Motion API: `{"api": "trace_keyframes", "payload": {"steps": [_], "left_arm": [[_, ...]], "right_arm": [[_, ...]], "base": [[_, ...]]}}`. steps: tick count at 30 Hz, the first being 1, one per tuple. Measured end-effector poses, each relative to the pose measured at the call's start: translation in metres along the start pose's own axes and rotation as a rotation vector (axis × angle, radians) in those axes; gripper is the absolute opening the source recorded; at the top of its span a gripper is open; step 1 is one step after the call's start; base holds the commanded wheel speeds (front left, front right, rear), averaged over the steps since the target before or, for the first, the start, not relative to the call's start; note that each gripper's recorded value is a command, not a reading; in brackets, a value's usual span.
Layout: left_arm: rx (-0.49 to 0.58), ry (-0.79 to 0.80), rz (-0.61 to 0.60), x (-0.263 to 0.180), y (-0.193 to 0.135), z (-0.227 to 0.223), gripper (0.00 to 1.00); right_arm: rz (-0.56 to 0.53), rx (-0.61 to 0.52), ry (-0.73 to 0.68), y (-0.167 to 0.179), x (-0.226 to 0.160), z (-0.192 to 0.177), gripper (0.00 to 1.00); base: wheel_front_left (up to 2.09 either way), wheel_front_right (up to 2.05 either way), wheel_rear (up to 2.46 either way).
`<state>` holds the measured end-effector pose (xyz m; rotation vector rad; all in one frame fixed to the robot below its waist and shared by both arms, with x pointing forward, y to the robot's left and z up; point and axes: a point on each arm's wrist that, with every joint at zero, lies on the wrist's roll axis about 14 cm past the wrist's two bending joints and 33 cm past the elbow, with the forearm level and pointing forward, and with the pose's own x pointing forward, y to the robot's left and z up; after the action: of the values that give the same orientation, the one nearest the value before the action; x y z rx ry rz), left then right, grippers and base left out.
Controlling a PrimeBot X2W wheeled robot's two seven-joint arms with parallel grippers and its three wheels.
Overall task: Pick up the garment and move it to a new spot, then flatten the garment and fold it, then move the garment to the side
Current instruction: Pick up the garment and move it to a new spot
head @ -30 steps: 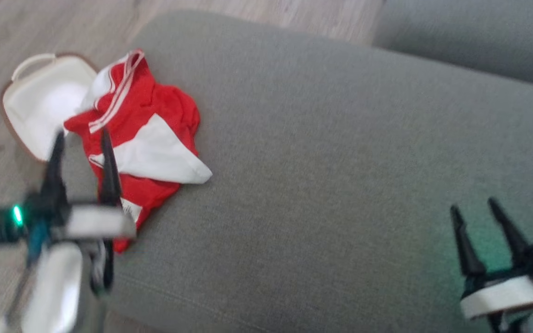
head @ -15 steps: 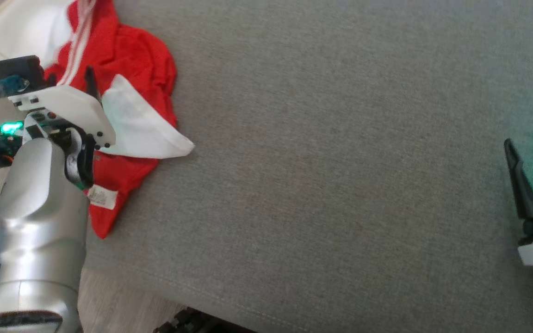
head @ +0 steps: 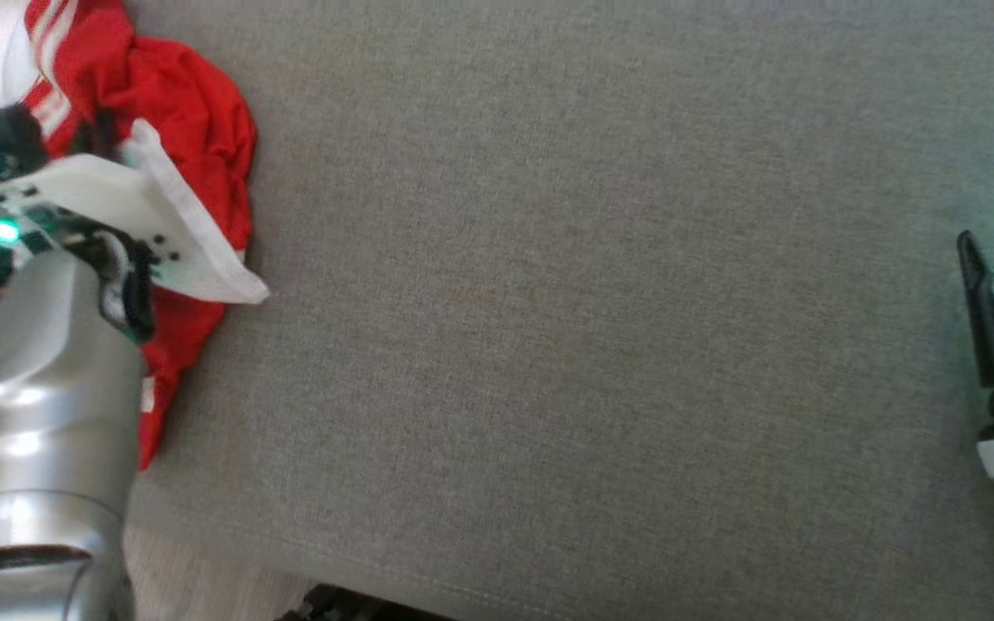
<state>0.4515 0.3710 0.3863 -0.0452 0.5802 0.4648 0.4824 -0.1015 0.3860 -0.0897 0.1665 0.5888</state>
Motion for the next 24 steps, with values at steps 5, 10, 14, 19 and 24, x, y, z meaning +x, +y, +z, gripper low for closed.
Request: {"api": "trace_keyframes", "payload": {"steps": [5, 10, 14, 19, 24], "left_arm": [[0.077, -0.223, -0.034, -0.013, 0.005, 0.067, 0.00], [0.135, -0.440, -0.117, -0.044, -0.011, 0.136, 0.00], [0.169, -0.597, -0.217, -0.081, -0.040, 0.185, 0.00], [0.214, -0.797, -0.392, -0.146, -0.101, 0.246, 0.00], [0.226, -0.924, -0.589, -0.207, -0.171, 0.271, 0.00]], "right_arm": [[-0.016, 0.033, -0.026, 0.014, -0.010, 0.014, 1.00], [-0.064, 0.058, -0.063, 0.023, -0.028, 0.035, 1.00], [-0.118, 0.074, -0.118, 0.026, -0.047, 0.059, 1.00], [-0.212, 0.083, -0.178, 0.030, -0.094, 0.080, 1.00], [-0.325, 0.099, -0.208, 0.023, -0.139, 0.084, 1.00]], "base": [[0.00, 0.00, 0.00], [0.00, 0.00, 0.00], [0.00, 0.00, 0.00], [0.00, 0.00, 0.00], [0.00, 0.00, 0.00]]}}
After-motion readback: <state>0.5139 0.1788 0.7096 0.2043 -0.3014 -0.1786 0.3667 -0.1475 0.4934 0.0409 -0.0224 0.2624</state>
